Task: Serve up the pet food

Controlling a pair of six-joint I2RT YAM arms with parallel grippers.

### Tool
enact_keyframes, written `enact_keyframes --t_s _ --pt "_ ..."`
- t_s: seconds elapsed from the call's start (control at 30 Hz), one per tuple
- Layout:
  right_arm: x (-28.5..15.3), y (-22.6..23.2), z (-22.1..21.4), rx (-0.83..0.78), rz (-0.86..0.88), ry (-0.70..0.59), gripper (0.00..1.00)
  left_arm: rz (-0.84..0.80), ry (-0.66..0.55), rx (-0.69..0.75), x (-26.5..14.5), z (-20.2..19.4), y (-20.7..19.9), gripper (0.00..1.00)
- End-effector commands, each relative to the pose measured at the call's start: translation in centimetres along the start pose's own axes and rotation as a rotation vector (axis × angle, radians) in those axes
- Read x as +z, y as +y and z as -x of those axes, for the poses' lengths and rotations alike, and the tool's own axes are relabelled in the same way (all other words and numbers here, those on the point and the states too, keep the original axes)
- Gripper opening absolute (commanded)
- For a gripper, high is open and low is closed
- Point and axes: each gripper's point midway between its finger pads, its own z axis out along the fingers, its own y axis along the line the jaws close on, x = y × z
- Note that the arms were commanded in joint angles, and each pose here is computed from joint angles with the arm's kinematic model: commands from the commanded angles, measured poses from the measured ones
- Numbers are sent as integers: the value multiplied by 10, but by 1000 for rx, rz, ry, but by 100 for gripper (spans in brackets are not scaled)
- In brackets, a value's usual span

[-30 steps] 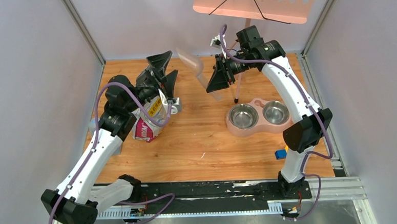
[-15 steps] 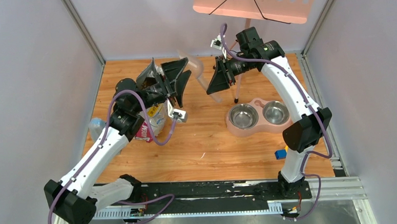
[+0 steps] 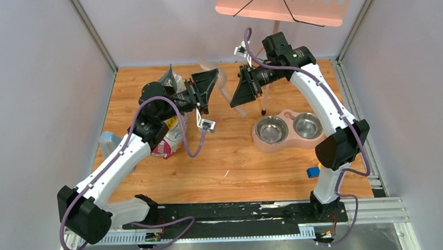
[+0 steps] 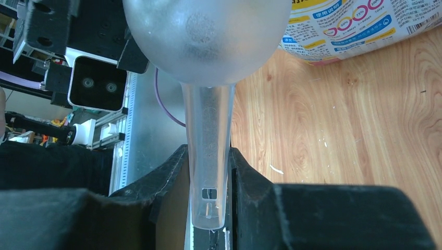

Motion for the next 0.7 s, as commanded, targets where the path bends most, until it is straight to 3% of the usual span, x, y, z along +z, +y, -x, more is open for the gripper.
enact_keyframes --t_s 0.0,0.03,0.13,0.17,0.23,0.33,0.5,0.67 --pt "0 12 5 -35 36 -15 0 28 47 63 2 -7 24 32" --pt "0 11 6 -39 33 -16 3 22 55 58 2 -7 21 29" --pt "-2 11 8 -61 6 -16 14 4 107 31 0 -13 13 7" --pt "-4 12 11 -71 -15 -18 28 -4 122 23 -1 -15 10 1" --pt "-11 18 19 -113 -71 -28 49 -28 180 -11 -6 -24 3 0" --pt "-26 32 36 -193 -152 -62 67 -61 274 -109 -16 -37 -6 0" --pt "-61 42 73 -329 -380 -199 79 -136 356 -341 -31 -34 -20 0" --pt "-101 45 109 -411 -585 -422 82 -143 511 -725 -29 -47 -23 0"
